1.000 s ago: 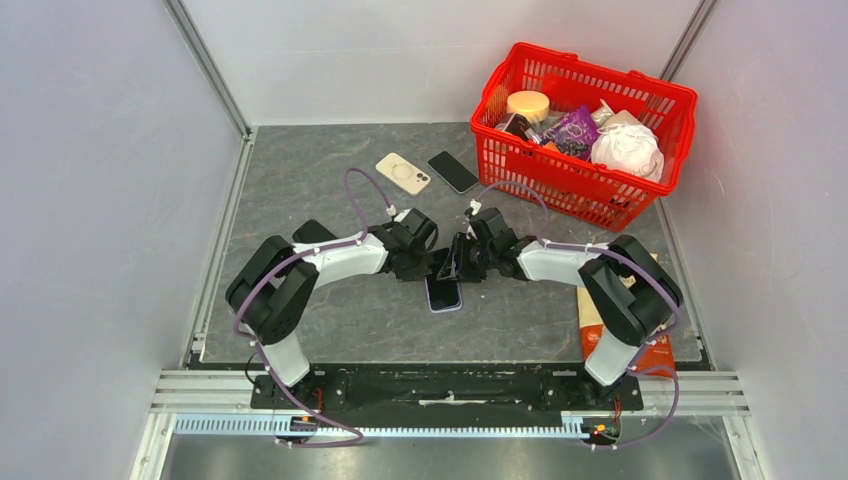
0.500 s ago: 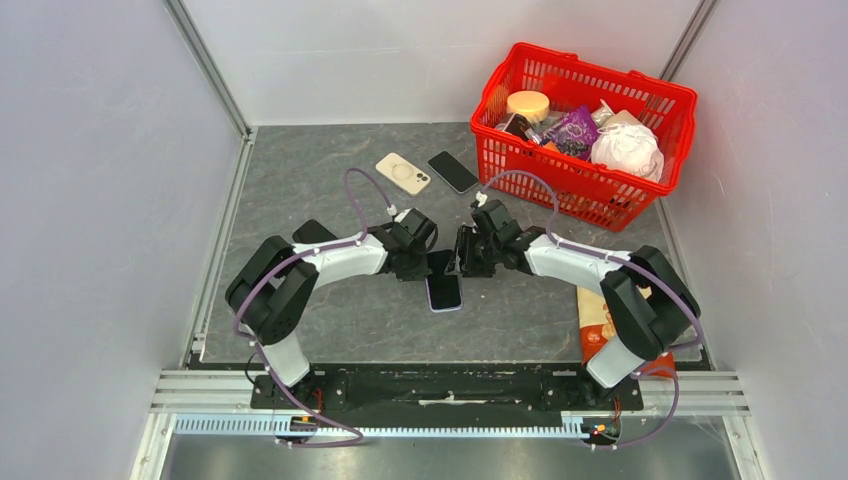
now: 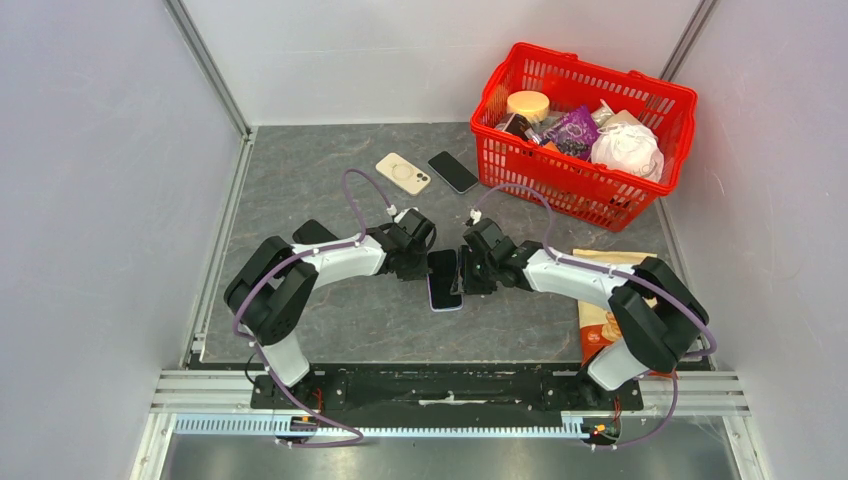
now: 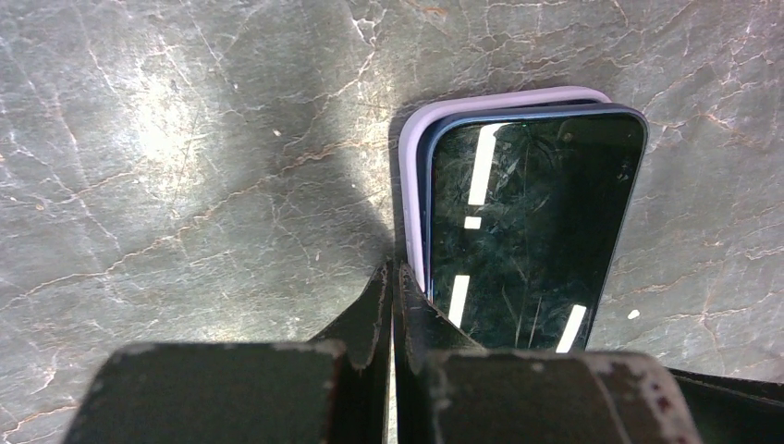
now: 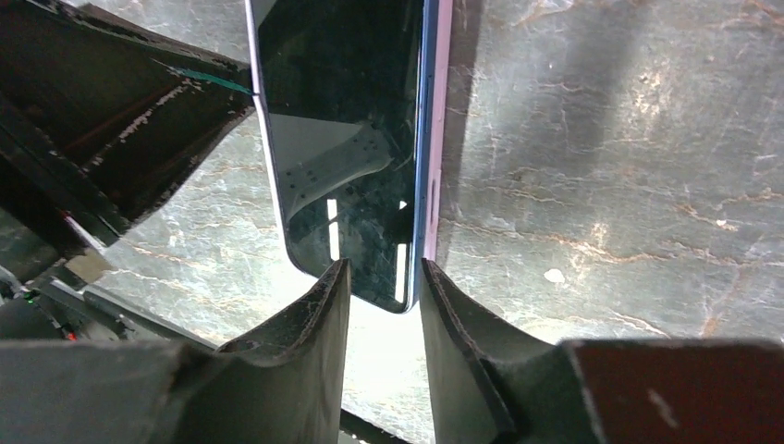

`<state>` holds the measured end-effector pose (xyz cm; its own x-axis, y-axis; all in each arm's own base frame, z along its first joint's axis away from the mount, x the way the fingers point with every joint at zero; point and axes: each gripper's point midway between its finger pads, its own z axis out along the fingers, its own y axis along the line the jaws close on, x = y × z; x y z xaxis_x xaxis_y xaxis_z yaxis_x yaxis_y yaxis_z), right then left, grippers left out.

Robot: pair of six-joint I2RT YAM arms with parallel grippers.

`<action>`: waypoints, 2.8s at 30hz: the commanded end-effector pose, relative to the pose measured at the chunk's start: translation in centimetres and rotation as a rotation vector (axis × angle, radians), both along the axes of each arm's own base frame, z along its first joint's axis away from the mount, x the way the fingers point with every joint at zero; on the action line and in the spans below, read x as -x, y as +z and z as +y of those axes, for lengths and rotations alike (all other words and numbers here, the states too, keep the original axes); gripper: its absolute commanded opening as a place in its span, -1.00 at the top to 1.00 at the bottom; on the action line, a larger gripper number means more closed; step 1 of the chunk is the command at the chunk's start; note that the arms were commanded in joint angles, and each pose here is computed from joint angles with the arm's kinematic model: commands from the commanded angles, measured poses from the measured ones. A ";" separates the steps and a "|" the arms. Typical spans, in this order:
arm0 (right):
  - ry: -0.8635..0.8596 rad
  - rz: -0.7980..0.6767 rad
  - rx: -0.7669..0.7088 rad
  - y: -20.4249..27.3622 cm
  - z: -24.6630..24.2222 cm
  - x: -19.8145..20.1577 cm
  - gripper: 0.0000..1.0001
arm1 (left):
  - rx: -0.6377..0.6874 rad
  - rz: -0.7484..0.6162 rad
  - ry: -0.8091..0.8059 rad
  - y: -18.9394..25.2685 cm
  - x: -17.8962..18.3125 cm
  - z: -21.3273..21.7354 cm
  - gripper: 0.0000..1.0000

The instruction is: Put the phone into the phone case

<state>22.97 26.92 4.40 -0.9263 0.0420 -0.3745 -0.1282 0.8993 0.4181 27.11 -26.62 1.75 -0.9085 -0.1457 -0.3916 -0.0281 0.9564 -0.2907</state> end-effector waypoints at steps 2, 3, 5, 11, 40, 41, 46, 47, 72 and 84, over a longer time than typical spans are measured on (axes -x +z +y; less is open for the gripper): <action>-0.031 -0.023 0.048 -0.3 -0.7 0.1 0.25 | 0.041 -0.029 -0.032 0.7 -0.1 -0.7 0.96; -0.030 -0.022 0.049 -0.3 -0.7 0.2 0.28 | 0.040 -0.026 -0.032 0.6 0.0 -0.6 0.95; -0.024 -0.019 0.050 -0.3 -0.6 0.5 0.32 | 0.040 -0.026 -0.031 0.6 0.0 -0.6 0.96; -0.018 -0.020 0.077 -1.0 -0.5 0.8 0.49 | 0.039 -0.023 -0.028 0.4 0.0 -0.6 0.95; -0.003 0.002 0.334 -5.8 -1.2 3.8 0.84 | 0.048 -0.035 -0.027 0.9 -0.5 -1.0 0.96; -0.006 0.001 0.346 -5.9 -1.3 3.7 0.84 | 0.048 -0.039 -0.023 1.1 -0.6 -1.1 0.95; -0.019 -0.032 0.372 -5.1 -1.8 3.1 0.71 | 0.033 -0.067 0.020 2.4 -1.6 -0.3 0.95; -0.021 -0.044 0.363 -4.5 -1.6 2.8 0.68 | 0.032 -0.075 0.035 2.6 -1.9 0.0 0.95; -0.038 -0.047 0.012 -0.2 1.4 0.3 -0.25 | 0.066 0.028 0.061 1.2 -5.5 -1.2 0.93; 0.028 -0.034 -0.073 -0.8 6.2 2.9 -0.33 | 0.234 0.109 -0.248 2.6 -3.9 -8.7 0.93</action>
<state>20.89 29.40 2.71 -0.9215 0.0518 -0.3849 -0.1168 0.9082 0.4019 32.83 -29.76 2.18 -0.9396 -0.1585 -0.3035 -0.0367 0.9279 -0.3709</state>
